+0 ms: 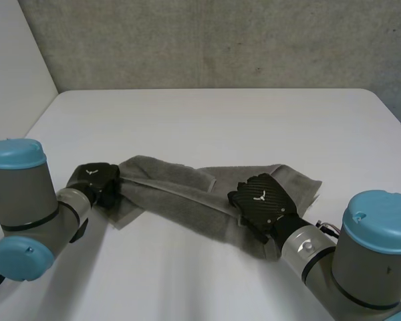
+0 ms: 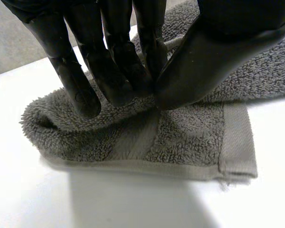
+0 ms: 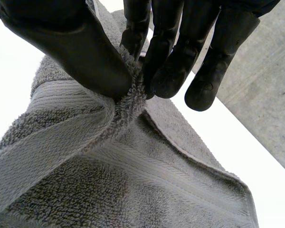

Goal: Fold the towel.

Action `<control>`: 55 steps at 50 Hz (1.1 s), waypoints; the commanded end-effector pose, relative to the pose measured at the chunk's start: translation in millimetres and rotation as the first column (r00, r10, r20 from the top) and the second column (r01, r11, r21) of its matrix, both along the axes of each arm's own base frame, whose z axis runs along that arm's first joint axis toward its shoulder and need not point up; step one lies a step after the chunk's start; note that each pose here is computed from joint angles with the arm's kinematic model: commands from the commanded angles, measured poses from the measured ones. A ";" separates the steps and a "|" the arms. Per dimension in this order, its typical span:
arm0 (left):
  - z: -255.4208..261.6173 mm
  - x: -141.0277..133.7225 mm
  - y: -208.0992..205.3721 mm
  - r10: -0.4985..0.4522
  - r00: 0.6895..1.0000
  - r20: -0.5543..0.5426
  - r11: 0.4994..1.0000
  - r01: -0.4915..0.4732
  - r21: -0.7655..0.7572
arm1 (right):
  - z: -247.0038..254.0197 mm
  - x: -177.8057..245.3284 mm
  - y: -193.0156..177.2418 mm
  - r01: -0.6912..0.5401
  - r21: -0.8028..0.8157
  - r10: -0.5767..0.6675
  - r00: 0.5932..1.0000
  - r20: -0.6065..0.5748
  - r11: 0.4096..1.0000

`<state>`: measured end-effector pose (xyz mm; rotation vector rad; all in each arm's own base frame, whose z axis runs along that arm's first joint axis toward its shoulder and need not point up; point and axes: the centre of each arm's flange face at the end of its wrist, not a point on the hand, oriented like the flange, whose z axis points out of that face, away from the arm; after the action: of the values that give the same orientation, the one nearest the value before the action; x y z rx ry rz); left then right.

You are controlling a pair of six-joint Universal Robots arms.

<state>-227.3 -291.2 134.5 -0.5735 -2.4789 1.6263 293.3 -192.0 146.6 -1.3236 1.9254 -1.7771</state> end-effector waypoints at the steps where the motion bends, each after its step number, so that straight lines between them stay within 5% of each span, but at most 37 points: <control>1: -6.6 -0.8 2.9 -0.008 1.000 0.000 1.000 0.008 0.019 | 0.5 -1.0 -1.1 0.005 0.000 -0.005 1.000 0.000 1.000; 55: -18.7 -7.4 0.7 -0.029 1.000 0.005 0.999 0.029 0.029 | -5.2 0.5 2.0 -0.006 0.012 0.006 1.000 -0.012 1.000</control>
<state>-233.5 -286.6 116.1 -0.6088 -2.4863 1.5699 293.6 -190.5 141.8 -1.3361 1.9341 -1.7582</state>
